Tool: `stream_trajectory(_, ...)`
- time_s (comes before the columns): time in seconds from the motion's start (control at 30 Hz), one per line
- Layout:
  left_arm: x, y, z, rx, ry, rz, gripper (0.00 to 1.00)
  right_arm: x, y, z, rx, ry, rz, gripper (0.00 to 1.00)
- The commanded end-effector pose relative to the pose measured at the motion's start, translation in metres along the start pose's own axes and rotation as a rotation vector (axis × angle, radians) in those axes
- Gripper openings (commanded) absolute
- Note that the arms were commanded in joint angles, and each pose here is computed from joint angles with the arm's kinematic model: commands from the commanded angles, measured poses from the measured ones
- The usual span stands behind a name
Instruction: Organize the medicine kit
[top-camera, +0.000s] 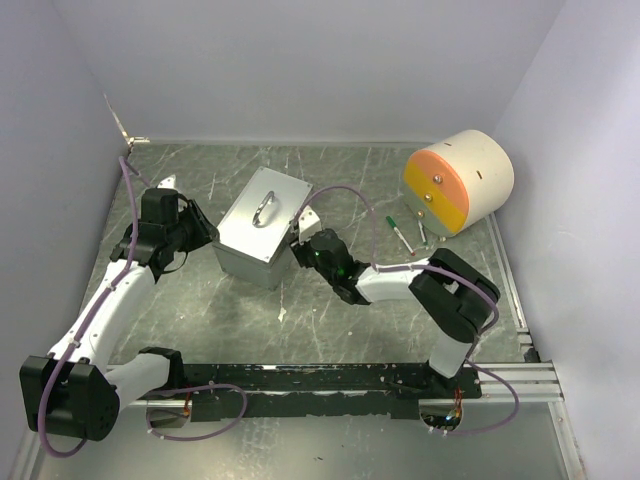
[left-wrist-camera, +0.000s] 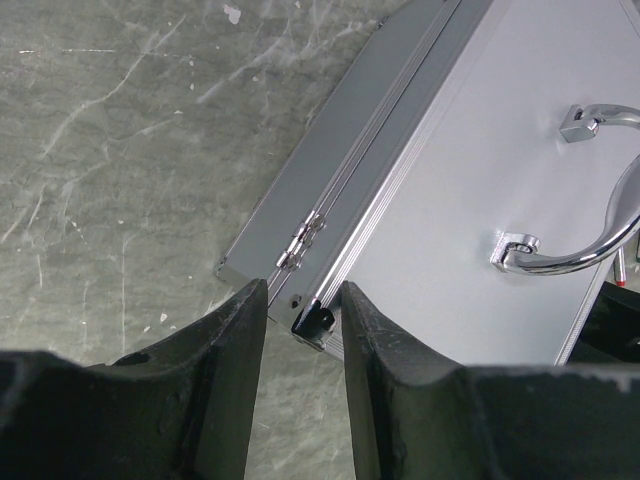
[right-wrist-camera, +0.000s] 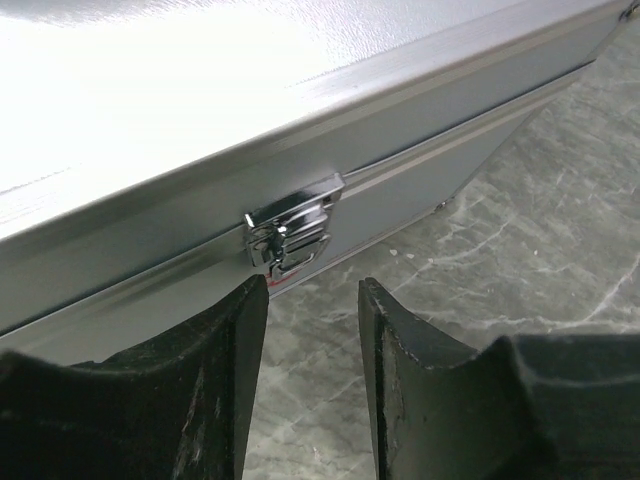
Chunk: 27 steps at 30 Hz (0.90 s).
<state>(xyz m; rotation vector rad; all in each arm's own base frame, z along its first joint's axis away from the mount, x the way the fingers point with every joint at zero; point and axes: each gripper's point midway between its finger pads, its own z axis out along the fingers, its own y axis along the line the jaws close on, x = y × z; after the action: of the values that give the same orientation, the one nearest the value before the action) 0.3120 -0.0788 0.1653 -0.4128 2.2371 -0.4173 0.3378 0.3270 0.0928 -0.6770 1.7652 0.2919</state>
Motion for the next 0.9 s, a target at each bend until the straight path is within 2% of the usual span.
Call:
stream_trajectory(0.0,0.025,0.018,0.003,-0.059,0.092,0.025,0.45,-0.014,-0.015,0.011,0.081,-0.059,0.021,0.41)
stream_trajectory(0.4,0.025,0.017,0.003,-0.057,0.092,0.027,0.44,-0.019,-0.045,-0.005,0.232,-0.101,0.052,0.34)
stream_trajectory(0.87,0.029,0.016,0.006,-0.043,0.104,0.023,0.43,-0.046,-0.034,-0.004,0.150,-0.147,0.093,0.32)
